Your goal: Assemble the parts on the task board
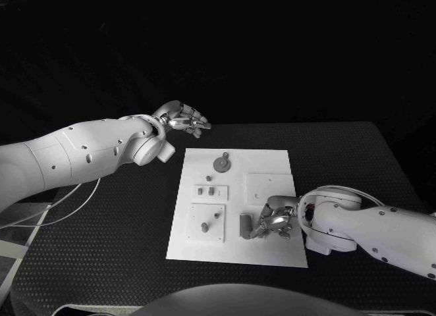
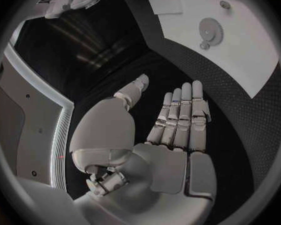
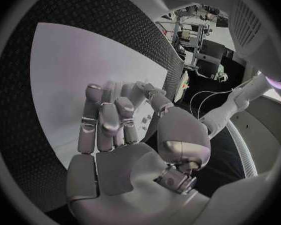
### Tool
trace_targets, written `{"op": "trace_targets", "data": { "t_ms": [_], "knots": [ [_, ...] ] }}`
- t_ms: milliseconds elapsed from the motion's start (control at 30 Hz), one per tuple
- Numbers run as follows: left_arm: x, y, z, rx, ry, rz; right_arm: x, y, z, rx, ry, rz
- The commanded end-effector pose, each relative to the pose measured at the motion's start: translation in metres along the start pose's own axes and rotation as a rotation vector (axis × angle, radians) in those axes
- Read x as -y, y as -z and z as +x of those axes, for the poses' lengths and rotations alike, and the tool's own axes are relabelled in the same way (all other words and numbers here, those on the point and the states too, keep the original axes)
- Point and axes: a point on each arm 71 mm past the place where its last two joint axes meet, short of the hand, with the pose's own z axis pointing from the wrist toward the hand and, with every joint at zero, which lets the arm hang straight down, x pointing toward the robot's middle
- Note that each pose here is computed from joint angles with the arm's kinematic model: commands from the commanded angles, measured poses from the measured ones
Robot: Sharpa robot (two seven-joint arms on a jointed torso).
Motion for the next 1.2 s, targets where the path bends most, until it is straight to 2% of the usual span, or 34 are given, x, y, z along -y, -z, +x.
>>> {"op": "trace_targets", "data": {
  "t_ms": [33,267,600,1033,1100,1200],
  "knots": [
    [0.002,-0.0004,0.0022,-0.015,0.006,0.011,-0.002,-0.002,0.003,-0.015,0.032,-0.001],
    [0.0017,-0.0002,0.0016,-0.015,0.006,0.01,0.004,-0.007,0.0,0.008,0.036,0.04],
    [0.0017,-0.0002,0.0016,-0.014,0.006,0.009,0.009,-0.011,-0.007,0.069,0.022,0.075],
    [0.0019,-0.0007,0.0022,-0.016,0.006,0.01,-0.001,-0.014,-0.002,0.018,0.043,0.047],
    [0.0022,-0.0008,0.0026,-0.015,0.006,0.01,-0.003,-0.014,0.0,-0.011,0.07,0.041],
    [0.0027,-0.0008,0.0033,-0.016,0.006,0.012,-0.004,-0.013,0.002,-0.026,0.083,0.034]
  ]
}}
